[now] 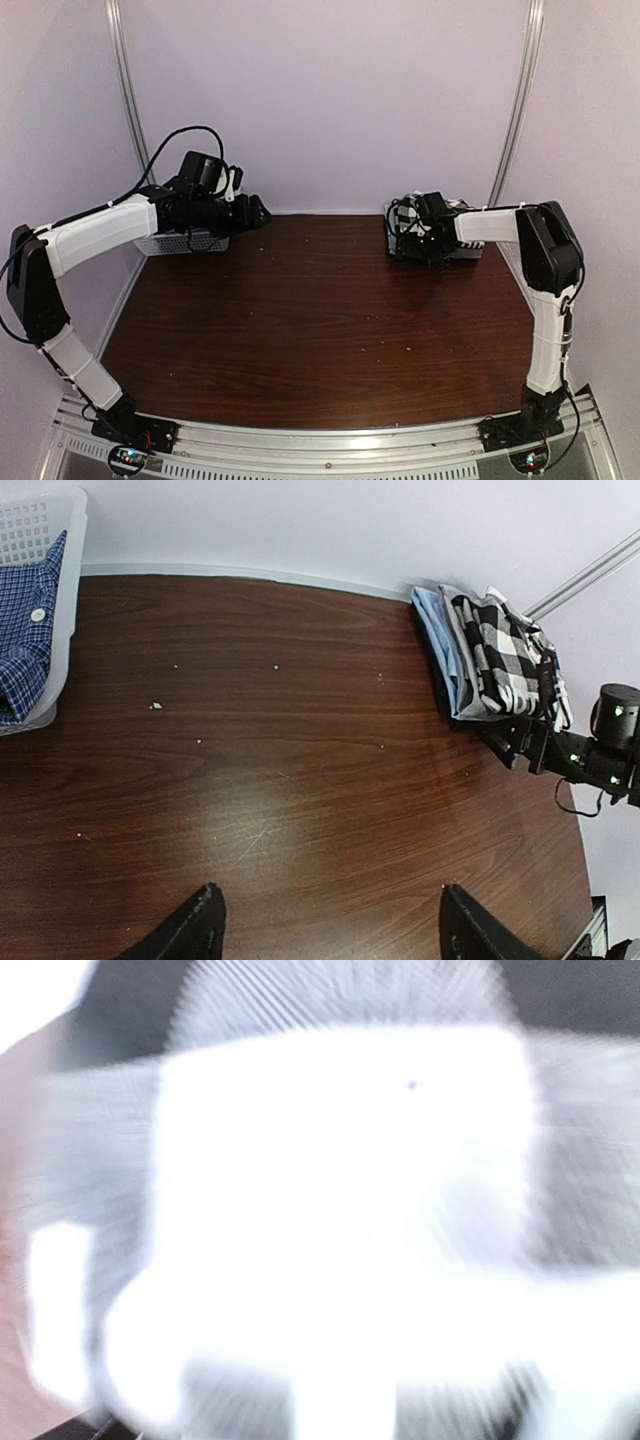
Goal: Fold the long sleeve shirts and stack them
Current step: Move the square-folded shirt to the corner of the board, then reset both arms
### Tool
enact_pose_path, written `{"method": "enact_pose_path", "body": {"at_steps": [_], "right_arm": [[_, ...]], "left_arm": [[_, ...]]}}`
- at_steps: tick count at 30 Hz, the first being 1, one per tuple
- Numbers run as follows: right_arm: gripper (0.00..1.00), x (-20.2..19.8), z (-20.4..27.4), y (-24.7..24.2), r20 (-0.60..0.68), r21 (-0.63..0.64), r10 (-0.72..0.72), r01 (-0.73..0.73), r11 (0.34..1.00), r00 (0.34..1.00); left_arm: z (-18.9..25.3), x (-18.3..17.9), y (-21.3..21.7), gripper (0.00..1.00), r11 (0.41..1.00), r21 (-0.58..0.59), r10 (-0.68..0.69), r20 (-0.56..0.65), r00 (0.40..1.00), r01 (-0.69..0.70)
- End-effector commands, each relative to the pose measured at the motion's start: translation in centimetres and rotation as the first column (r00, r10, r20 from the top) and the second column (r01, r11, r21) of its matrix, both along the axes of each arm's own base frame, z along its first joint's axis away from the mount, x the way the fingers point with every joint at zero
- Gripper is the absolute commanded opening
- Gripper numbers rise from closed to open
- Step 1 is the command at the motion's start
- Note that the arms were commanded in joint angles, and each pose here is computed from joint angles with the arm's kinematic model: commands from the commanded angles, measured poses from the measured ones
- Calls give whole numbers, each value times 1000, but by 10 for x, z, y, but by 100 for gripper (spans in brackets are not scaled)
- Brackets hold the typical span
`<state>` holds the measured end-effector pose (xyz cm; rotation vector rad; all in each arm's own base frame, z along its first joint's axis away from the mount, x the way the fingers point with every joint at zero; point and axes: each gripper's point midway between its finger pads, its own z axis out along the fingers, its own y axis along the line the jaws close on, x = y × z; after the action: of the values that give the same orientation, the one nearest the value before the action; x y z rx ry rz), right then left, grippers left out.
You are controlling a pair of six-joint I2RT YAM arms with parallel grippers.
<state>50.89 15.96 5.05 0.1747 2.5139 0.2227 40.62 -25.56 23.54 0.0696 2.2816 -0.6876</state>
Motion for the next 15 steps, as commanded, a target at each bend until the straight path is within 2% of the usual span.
{"method": "enact_pose_path", "body": {"at_steps": [1, 15], "right_arm": [[100, -11, 52, 11, 86, 39, 26, -29, 999, 996], [100, -88, 141, 66, 252, 90, 148, -175, 980, 956]], "left_arm": [[13, 8, 1, 75, 1000, -15, 13, 33, 999, -13], [14, -8, -4, 86, 998, -52, -36, 49, 998, 39]]}}
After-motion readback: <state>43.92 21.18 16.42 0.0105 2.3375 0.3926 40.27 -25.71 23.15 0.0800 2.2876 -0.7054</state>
